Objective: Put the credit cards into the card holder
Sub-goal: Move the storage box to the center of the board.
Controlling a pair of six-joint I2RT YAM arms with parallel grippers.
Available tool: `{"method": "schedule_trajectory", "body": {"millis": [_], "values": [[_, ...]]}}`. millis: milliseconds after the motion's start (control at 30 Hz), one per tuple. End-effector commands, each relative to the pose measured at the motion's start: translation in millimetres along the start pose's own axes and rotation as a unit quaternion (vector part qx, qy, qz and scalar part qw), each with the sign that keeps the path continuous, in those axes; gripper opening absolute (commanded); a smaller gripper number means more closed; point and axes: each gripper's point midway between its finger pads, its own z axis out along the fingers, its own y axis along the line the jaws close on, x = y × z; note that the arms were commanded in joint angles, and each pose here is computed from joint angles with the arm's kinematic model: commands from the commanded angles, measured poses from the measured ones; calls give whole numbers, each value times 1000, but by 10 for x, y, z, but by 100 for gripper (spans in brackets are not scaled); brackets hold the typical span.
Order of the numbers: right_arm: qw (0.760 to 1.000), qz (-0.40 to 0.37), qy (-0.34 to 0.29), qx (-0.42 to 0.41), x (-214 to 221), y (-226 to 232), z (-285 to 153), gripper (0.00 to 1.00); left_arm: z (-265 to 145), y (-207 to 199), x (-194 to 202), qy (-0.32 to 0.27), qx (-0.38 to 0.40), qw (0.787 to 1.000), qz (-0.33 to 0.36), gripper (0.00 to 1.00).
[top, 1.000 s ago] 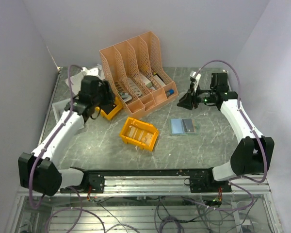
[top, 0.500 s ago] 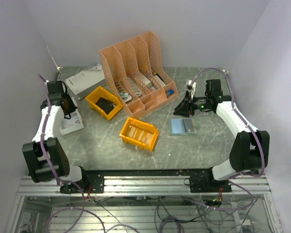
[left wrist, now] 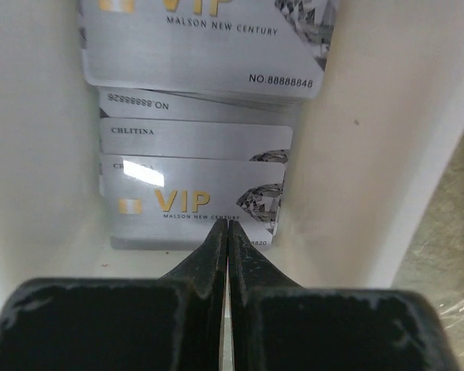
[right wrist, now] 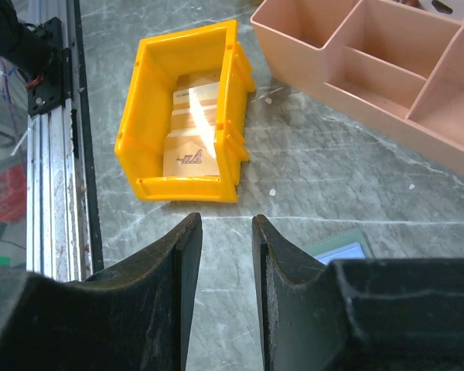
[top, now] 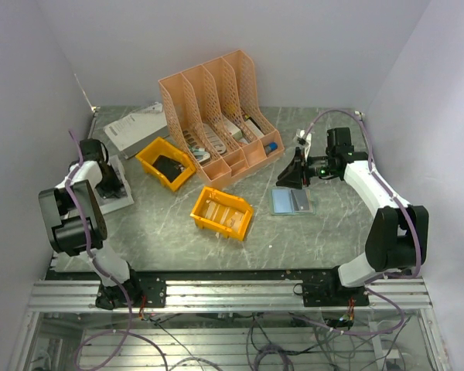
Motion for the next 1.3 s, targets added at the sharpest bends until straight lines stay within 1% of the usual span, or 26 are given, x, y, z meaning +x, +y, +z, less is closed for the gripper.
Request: {"method": "schedule_trajectory", "body": {"millis": [0,167,233,367,467,767,833,900,967,1033,1100,1267], "values": [[1000,-7,-4,-9,-54,-8,-10,32,-26,-112,58,23,37,999,6,7],[1000,-6,-3,-8,-56,-13,-14,32,-127,-276,267,55,85,995,3,7],[1000,-6,-2,-9,-51,-12,-9,32,-172,-382,349,65,106,992,1,7],[1000,-6,-3,-10,-64,-12,-21,32,-185,-620,636,105,138,985,7,7],[1000,-7,-6,-8,-76,-13,-44,32,-243,-797,780,117,162,980,8,7],[1000,-11,-9,-4,-100,-15,-81,32,-524,-1728,1309,137,234,960,65,7],[1000,-10,-10,-4,-102,-14,-89,32,-566,-1768,1288,125,226,963,77,7],[1000,-11,-10,-2,-106,-16,-98,32,-610,-1689,1158,96,200,971,93,7],[1000,-11,-10,-3,-104,-16,-100,32,-657,-1571,1001,64,166,976,122,7],[1000,-9,-10,-5,-100,-16,-99,32,-667,-1391,816,31,113,980,162,7],[1000,-9,-10,-6,-96,-13,-97,32,-667,-1298,667,10,82,976,203,7],[1000,-8,-9,-5,-92,-22,-97,32,-597,-1228,452,-19,52,955,292,8]]}}
